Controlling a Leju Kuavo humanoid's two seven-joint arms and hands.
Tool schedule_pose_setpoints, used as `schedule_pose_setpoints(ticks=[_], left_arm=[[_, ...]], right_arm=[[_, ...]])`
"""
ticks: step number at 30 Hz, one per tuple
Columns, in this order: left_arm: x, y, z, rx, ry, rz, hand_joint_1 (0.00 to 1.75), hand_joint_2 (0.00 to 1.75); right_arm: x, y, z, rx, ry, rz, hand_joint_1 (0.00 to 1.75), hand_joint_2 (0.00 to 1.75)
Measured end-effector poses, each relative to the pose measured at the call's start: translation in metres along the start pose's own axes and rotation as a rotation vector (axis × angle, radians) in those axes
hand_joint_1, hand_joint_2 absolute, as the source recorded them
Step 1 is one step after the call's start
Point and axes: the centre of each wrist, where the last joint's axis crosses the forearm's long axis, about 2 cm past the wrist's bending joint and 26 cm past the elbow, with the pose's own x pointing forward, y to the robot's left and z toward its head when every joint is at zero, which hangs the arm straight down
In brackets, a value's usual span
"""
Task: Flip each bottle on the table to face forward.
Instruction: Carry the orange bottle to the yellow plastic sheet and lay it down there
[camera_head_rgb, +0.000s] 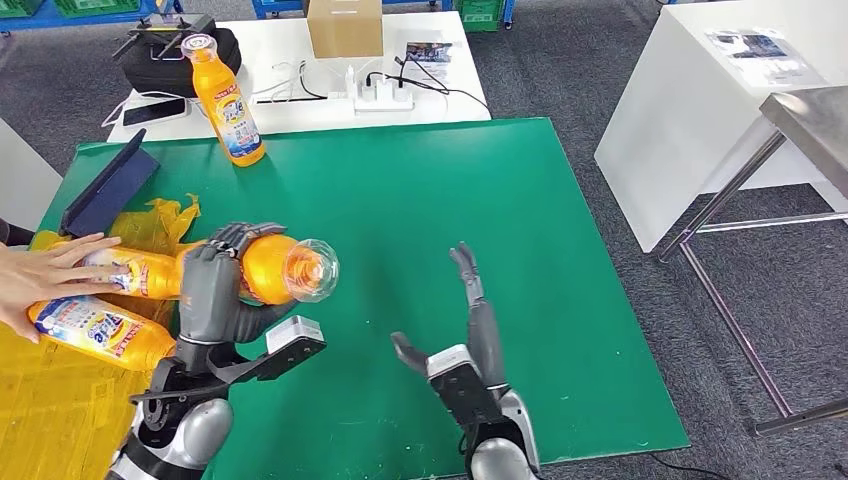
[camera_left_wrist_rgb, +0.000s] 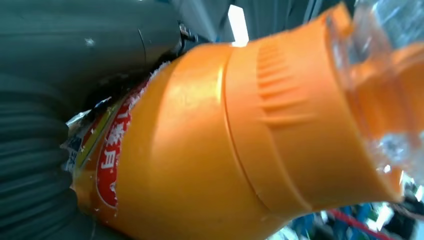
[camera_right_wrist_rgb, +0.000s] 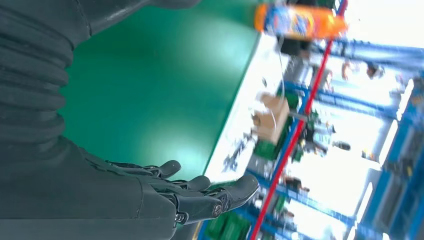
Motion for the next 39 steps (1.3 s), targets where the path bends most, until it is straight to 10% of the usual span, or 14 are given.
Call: schedule_pose_setpoints(ticks=[10,32,36,39], left_arm=[[-0.086,0.009,0.006,-0.321,0.185,-0.565,1.75,1.75],[-0.168,-0.03,0.04,-0.745,0.396,-0.595,1.72,1.75],[-0.166,-0.038,0.044,-0.76,0.407,-0.561,0.0,1.75],[-0.161,-0.045,0.047,-0.752,0.409,-0.536,0.0,1.75]], right_arm=[[0.009,-0.063,0.004,-0.188,0.008,-0.106,0.0,1.75],[0.009,-0.076,-0.011,-0.21,-0.014,-0.075,0.0,1.75],[0.008,-0.074,-0.014,-0.203,-0.011,-0.079,0.0,1.75],[0.007,-0.072,-0.014,-0.195,-0.007,-0.08,0.0,1.75]])
